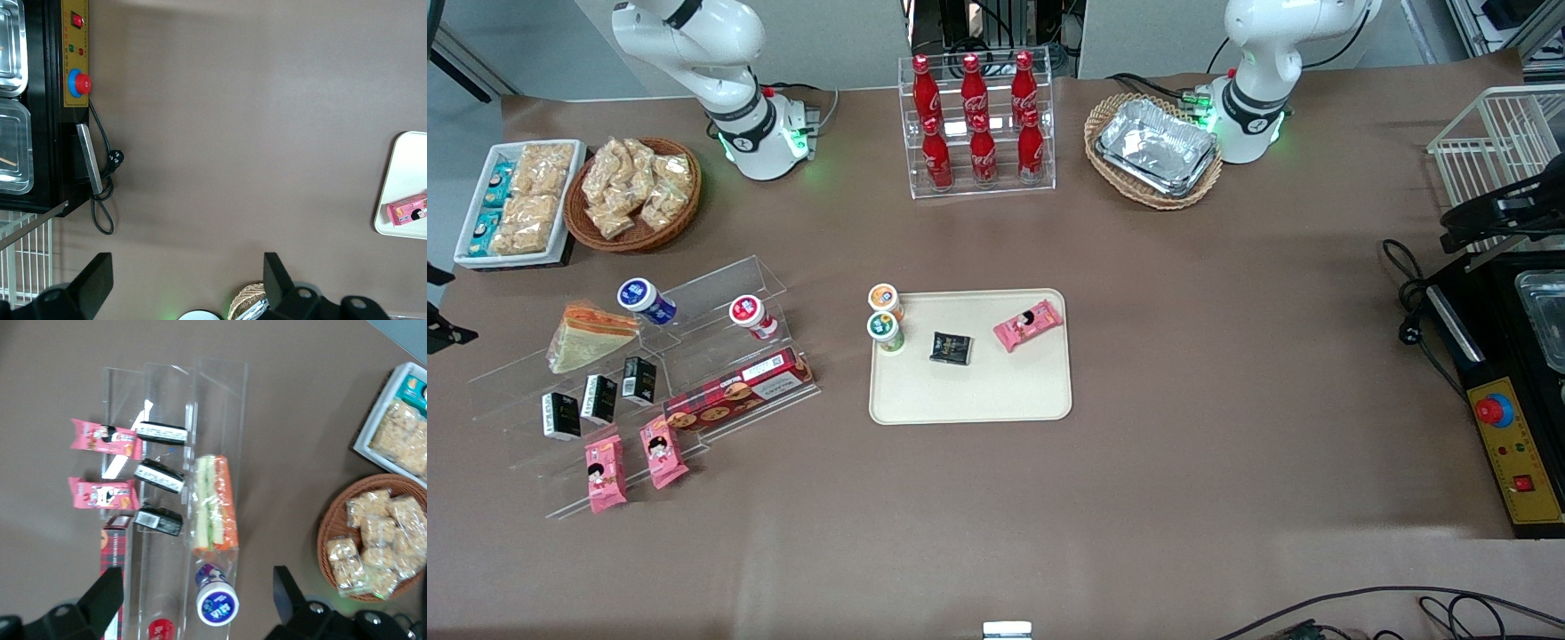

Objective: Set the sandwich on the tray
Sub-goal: 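Move the right gripper over the wrapped sandwich in the acrylic rack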

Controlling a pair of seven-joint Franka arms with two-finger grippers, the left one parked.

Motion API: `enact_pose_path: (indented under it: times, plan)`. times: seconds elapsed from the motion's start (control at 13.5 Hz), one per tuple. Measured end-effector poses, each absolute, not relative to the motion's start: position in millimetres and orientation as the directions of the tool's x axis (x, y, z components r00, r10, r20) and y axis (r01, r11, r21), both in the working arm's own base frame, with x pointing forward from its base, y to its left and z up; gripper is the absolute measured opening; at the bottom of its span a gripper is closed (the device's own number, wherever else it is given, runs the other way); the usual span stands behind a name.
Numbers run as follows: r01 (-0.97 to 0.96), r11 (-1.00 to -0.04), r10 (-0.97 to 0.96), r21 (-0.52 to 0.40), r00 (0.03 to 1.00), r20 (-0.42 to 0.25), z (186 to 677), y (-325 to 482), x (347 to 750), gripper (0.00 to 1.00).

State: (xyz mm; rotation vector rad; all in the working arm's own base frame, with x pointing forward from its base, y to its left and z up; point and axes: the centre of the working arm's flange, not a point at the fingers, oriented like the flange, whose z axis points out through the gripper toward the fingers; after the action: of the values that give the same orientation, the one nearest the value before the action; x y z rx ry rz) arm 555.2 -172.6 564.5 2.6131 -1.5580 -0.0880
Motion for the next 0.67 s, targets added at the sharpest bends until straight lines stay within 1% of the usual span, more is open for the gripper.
enact_pose_path:
  times: [0.15, 0.37, 0.67]
  plan:
    - [-0.883, -0.449, -0.893, 0.135, 0.450, -0.020, 560.8, -182.8, 549.0, 1.00]
    - [-0.904, -0.405, -0.914, 0.139, 0.406, -0.020, 549.1, -206.8, 547.0, 1.00]
    - [-0.934, -0.349, -0.937, 0.075, 0.346, -0.050, 528.2, -235.5, 546.4, 1.00]
